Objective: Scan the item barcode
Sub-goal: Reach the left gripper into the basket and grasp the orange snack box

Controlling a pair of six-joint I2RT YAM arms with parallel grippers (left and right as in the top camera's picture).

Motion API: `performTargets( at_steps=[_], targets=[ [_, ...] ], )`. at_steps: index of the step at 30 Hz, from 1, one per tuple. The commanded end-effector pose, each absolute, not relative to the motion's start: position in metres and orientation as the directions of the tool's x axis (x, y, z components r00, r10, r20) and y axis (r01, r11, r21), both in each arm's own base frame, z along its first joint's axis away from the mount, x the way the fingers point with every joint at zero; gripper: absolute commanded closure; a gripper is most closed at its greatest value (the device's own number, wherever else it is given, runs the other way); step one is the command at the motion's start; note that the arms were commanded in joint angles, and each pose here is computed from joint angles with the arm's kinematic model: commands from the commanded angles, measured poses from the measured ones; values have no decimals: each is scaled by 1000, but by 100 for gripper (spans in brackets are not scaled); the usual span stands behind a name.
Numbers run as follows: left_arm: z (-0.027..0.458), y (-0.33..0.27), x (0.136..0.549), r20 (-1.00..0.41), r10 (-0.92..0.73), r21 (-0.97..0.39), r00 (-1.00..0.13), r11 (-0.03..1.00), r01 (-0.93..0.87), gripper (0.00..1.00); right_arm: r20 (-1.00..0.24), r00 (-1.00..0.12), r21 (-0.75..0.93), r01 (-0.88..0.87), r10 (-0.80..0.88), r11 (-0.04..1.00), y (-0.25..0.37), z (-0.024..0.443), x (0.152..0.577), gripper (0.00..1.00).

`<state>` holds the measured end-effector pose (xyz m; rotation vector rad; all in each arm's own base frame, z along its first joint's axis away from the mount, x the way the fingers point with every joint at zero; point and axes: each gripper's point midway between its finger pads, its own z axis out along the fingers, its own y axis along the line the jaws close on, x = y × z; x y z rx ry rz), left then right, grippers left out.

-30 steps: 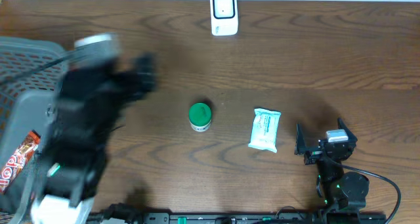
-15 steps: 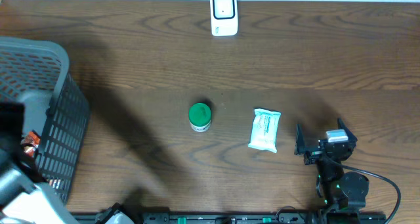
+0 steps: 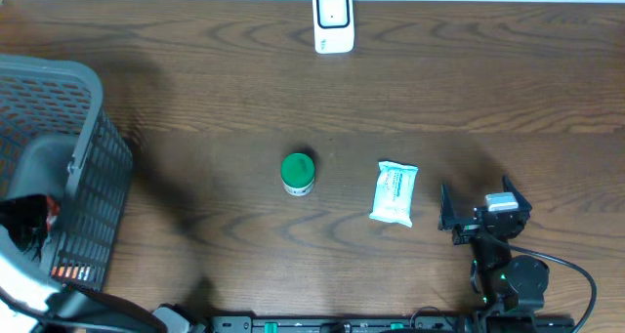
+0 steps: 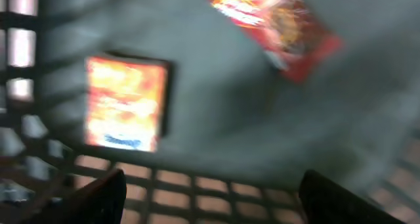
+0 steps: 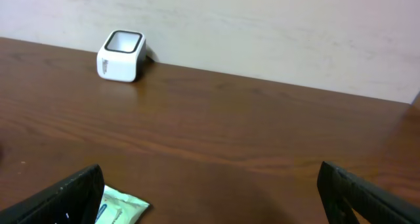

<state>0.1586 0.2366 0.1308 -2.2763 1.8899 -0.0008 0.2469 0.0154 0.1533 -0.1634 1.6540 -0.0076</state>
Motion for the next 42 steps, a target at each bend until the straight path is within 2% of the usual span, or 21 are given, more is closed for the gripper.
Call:
performTargets(
  at_steps=[1,4,11,35,42],
  targets=[
    [129,254,124,-229,-963,61,140,-158,-986,15,-991,-83,-91,-120,-102,989,20,152,246,1],
    [129,255,111,-248,-961,138,120,-158,-978,15,-991,-82,-91,-125,-102,988,21,152,246,1],
    [120,252,109,-234,-967,151,106,-143,-978,13,-991,-79,-91,-151,-104,984,27,152,246,1],
    [41,247,112,-259,-959,88,118,-145,-985,4,-991,-79,-91,-152,-104,984,28,152,246,1],
    [15,234,119,-200,-972,41,121,-132,-990,2,-991,-79,-91,-152,-104,984,28,152,246,1]
  ],
)
